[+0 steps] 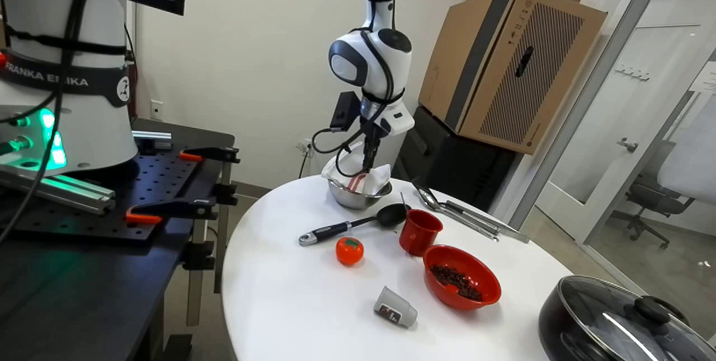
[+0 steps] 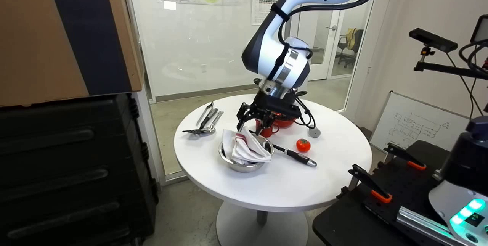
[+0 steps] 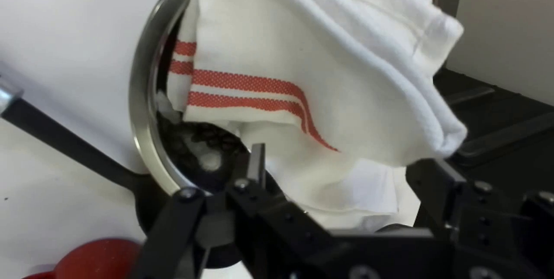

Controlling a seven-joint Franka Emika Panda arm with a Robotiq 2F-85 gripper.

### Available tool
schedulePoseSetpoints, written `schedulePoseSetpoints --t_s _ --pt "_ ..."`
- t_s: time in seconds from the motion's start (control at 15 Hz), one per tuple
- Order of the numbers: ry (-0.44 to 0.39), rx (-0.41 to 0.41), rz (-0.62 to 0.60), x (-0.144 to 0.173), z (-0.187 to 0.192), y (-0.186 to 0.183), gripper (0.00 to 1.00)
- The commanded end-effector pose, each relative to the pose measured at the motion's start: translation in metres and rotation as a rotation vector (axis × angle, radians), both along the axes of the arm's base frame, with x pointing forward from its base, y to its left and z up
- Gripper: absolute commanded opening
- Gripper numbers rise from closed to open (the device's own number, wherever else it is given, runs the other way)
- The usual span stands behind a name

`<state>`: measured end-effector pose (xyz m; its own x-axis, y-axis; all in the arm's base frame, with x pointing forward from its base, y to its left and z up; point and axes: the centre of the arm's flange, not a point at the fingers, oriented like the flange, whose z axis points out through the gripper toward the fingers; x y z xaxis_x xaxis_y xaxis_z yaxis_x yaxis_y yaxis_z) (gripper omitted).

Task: Put the red and white towel in the silver bowl

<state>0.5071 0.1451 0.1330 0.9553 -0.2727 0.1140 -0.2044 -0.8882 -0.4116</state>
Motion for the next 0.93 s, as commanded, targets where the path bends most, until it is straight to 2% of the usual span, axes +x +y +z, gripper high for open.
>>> schedulePoseSetpoints --t_s 0.0,0.33,0.6,0.87 --pt "-0.038 -0.01 -0.005 -0.001 0.004 -0.004 1.0" --pt "-0.025 -0.065 -0.01 -0.001 -0.002 -0.015 1.0" --pt "0.006 -0.069 -0.034 -0.009 0.0 -0.038 1.0" --pt "0.069 0.059 0.015 -0.025 0.023 -0.046 1.0"
